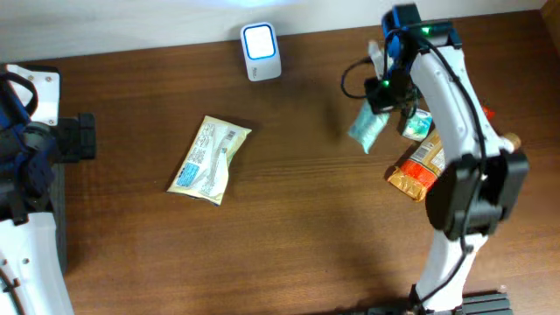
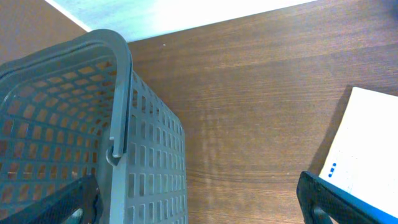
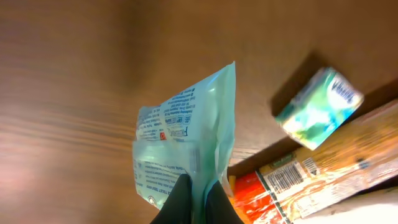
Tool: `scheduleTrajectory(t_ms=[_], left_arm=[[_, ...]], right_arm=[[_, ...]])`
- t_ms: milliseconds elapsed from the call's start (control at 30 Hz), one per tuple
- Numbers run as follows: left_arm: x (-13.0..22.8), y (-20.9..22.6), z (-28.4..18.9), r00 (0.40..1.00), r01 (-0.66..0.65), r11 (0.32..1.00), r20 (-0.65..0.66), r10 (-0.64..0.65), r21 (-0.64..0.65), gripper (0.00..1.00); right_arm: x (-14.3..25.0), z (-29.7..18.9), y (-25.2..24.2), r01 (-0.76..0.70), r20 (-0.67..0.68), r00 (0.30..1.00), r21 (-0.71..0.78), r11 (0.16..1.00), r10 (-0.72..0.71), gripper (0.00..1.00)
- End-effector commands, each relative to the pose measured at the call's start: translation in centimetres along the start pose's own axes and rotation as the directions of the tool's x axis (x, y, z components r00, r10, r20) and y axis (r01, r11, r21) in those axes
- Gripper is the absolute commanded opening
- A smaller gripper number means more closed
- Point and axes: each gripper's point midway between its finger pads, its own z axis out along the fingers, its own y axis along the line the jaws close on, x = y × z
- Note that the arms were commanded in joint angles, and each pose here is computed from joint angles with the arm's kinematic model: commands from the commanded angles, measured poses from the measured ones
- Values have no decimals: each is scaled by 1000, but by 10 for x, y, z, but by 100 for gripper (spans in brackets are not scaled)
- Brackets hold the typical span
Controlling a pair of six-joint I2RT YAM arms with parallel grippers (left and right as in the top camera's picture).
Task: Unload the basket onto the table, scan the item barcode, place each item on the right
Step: 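Carry the teal wipe pack right and release it by the items, then reach the right gripper to the white wipe bag and grasp it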
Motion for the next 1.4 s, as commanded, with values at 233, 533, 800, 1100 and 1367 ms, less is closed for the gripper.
scheduleTrajectory(t_ms=[233, 533, 800, 1100, 1367], left_arm=[[-3, 2, -4, 1000, -7, 1000, 14, 8, -2, 99], [-3, 2, -4, 1000, -7, 1000, 14, 8, -2, 99], [-3, 2, -4, 1000, -7, 1000, 14, 8, -2, 99], [-3, 2, -4, 1000, -7, 1000, 14, 8, -2, 99], [-3, 2, -4, 1000, -7, 1000, 14, 8, -2, 99]], right_arm=[[19, 42, -67, -153, -118, 980, 44, 987, 157, 45], [-6, -41, 2, -140, -29, 990, -303, 943, 138, 52], [-23, -32, 173, 185, 75, 982, -516, 836, -171, 52], [3, 56, 353, 357, 121, 934, -398, 845, -337, 51], [36, 100, 398, 428, 93, 901, -346, 835, -423, 51]])
